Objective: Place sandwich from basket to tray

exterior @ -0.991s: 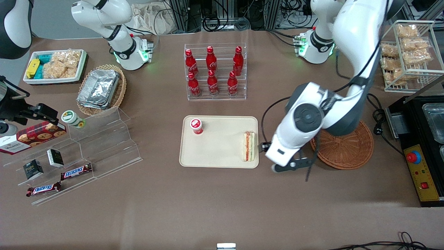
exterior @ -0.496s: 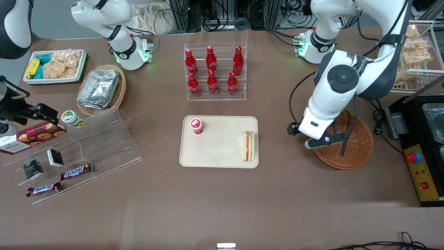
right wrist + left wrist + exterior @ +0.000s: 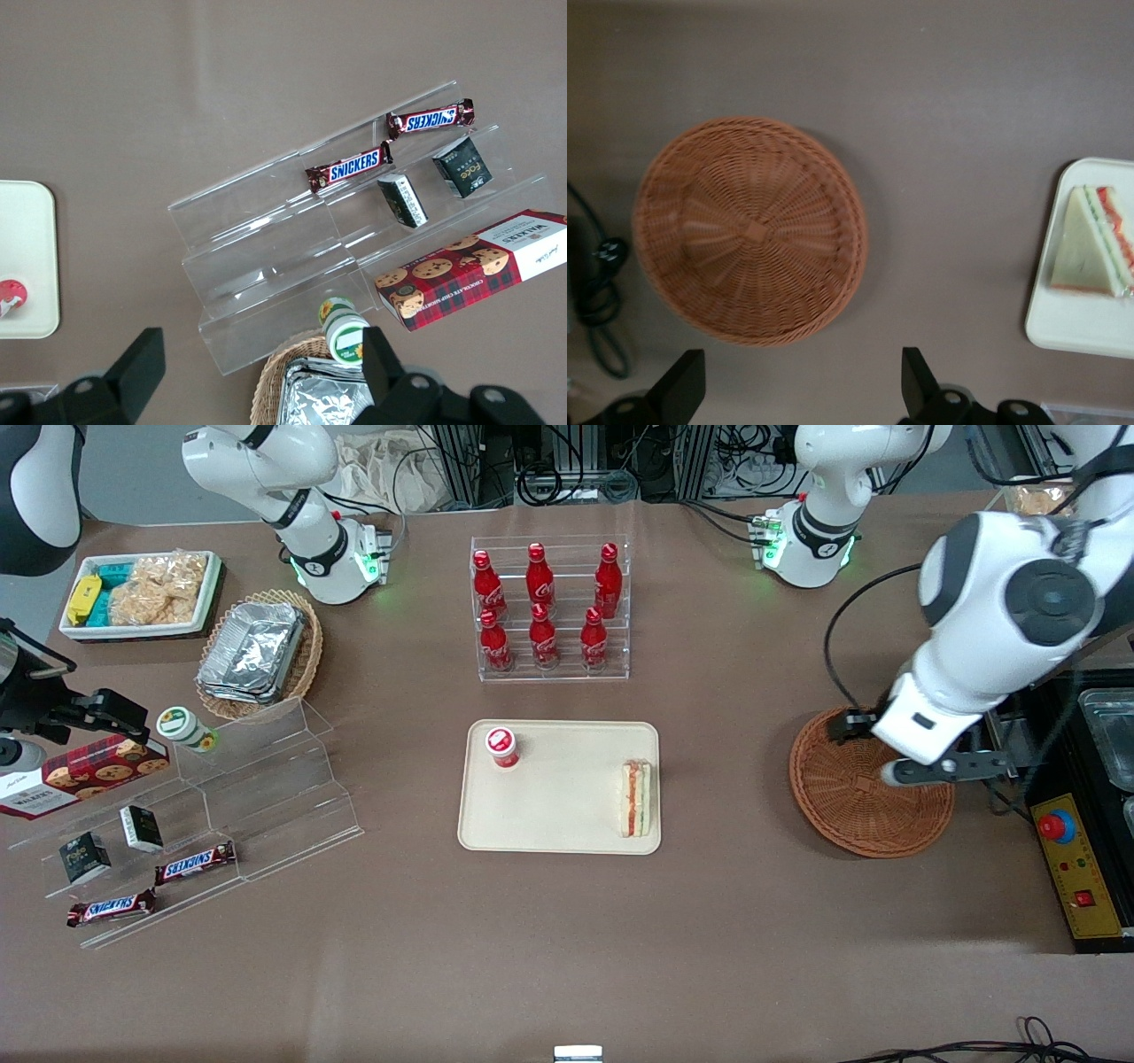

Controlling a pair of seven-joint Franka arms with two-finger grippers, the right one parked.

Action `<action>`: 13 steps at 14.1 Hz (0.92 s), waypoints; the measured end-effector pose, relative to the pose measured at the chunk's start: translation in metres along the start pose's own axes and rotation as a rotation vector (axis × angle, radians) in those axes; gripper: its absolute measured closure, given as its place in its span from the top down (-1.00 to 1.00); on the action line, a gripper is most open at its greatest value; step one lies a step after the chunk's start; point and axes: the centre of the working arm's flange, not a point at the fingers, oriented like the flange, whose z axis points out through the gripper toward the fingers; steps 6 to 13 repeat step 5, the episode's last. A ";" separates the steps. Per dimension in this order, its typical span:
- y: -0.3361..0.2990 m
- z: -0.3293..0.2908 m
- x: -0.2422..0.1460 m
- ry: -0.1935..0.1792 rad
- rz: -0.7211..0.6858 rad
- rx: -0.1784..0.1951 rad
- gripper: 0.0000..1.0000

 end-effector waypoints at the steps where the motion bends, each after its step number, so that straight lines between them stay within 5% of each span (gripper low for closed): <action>1: -0.009 -0.012 0.003 -0.005 0.006 -0.004 1.00; 13: -0.022 -0.041 0.010 0.021 0.042 -0.017 1.00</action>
